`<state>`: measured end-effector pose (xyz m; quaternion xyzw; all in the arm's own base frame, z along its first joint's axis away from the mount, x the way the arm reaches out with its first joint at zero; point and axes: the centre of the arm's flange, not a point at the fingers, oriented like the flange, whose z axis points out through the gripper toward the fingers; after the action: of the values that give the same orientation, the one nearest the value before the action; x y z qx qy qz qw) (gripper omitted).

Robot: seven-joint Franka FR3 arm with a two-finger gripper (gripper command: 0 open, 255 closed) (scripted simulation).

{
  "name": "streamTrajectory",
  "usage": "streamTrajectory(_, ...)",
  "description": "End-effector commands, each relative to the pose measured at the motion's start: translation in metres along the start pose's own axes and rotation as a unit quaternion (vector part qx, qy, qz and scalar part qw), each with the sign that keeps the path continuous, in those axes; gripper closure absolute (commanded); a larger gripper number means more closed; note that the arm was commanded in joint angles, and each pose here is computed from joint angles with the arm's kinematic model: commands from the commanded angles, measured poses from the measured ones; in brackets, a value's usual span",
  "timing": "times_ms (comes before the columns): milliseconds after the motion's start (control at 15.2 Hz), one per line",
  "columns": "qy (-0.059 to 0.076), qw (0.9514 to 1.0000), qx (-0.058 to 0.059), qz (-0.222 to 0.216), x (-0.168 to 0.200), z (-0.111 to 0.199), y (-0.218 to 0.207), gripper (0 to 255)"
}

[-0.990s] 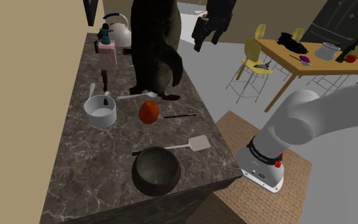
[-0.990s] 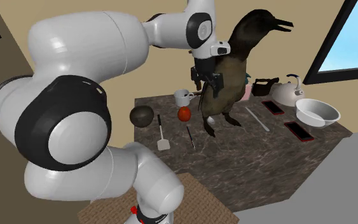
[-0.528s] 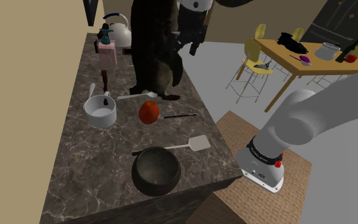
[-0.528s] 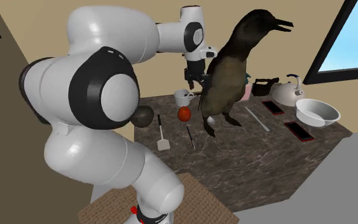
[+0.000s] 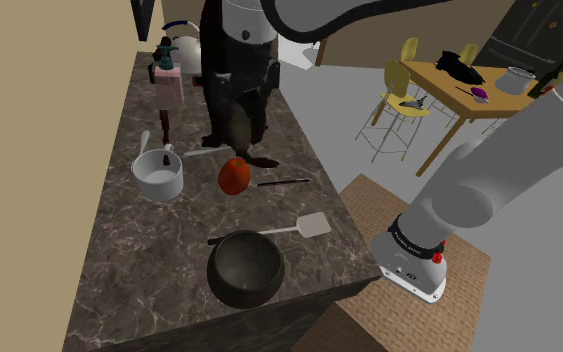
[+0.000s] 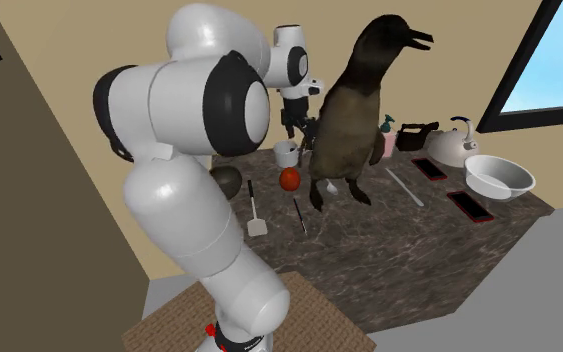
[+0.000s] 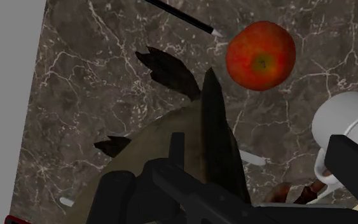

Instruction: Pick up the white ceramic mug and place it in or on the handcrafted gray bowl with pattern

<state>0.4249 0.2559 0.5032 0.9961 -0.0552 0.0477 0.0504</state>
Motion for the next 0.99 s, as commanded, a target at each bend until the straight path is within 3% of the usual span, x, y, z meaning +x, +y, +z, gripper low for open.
streamTrajectory(0, -0.007, 1.0000, 0.000, 0.003, 0.007, 0.014, -0.025, 0)
streamTrajectory(924, -0.027, 0.9994, 0.001, 0.020, 0.060, 0.089, -0.187, 0)
